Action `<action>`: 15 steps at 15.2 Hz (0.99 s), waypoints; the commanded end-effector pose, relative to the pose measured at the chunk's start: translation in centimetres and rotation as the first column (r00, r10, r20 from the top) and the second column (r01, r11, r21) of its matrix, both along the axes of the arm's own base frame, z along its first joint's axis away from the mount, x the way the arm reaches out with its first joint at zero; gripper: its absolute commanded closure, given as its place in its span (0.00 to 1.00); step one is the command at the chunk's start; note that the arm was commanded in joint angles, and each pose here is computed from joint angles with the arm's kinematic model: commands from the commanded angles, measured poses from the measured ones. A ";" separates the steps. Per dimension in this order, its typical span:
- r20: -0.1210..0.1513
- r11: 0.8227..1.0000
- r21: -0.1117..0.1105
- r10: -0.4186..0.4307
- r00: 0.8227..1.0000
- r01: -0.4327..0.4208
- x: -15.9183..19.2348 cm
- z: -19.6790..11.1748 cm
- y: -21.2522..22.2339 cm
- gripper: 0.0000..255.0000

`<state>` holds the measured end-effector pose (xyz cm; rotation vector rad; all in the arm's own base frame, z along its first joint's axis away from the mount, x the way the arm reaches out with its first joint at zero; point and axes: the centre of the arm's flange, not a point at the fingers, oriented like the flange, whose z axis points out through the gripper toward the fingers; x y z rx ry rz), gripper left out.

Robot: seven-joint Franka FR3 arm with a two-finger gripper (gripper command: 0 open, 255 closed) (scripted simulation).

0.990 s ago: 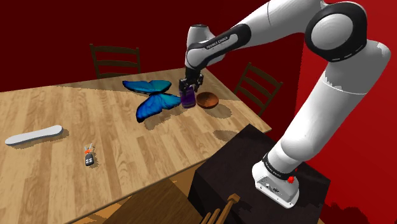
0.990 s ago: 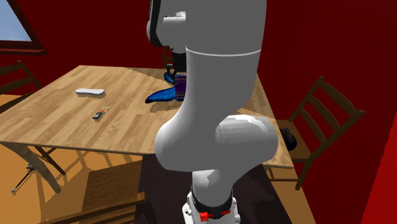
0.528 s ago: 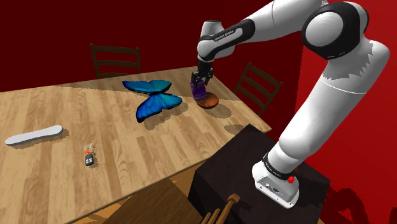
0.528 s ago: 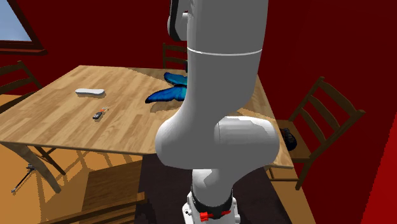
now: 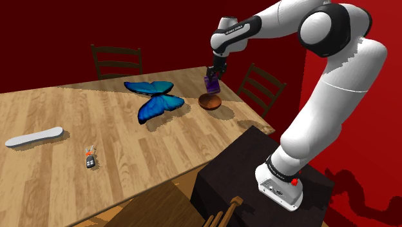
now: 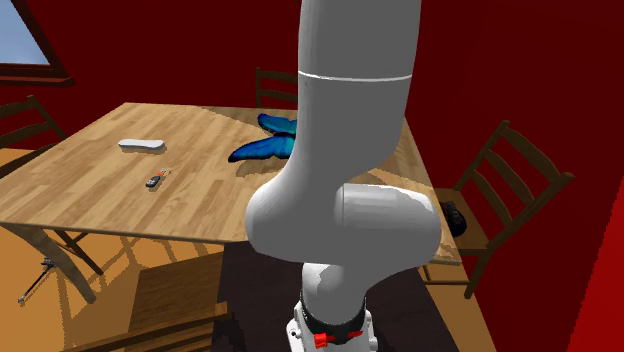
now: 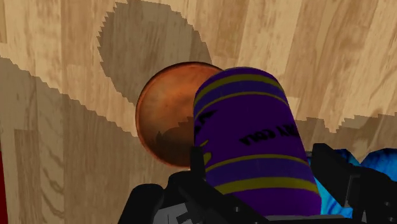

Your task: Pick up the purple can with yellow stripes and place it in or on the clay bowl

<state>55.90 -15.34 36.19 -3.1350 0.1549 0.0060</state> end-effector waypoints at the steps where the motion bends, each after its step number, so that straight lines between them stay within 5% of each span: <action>1: 0.001 1.000 0.000 0.002 1.000 -0.002 -0.1 0.3 -2.8 1.00; 15: 0.001 1.000 0.000 0.002 1.000 -0.002 0.0 -6.4 -4.5 1.00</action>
